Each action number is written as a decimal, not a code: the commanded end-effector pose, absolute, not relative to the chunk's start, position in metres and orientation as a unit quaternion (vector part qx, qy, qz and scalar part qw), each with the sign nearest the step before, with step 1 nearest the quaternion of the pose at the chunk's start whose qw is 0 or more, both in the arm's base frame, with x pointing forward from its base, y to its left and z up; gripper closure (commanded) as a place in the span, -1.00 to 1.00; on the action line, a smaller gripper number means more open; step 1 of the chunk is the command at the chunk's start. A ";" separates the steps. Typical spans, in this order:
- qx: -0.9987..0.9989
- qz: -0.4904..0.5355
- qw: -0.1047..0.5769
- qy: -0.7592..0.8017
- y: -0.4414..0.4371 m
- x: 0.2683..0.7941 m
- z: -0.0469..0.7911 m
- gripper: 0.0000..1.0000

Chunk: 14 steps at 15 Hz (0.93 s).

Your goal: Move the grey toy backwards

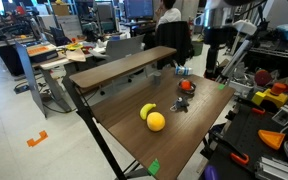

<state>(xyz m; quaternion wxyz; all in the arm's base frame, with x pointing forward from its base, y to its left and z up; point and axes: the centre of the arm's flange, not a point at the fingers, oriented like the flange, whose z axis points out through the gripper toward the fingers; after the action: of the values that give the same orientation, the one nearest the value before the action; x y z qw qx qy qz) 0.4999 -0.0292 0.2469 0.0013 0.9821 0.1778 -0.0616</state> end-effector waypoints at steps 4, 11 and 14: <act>0.973 -0.053 0.002 0.224 0.003 0.542 0.142 -1.00; 0.964 -0.039 0.008 0.261 0.028 0.568 0.101 -1.00; 0.963 -0.046 0.014 0.266 0.032 0.577 0.088 -0.47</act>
<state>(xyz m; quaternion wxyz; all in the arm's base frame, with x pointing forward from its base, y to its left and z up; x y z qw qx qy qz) 0.5608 0.0277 0.1040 0.0052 0.9651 0.2568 -0.0514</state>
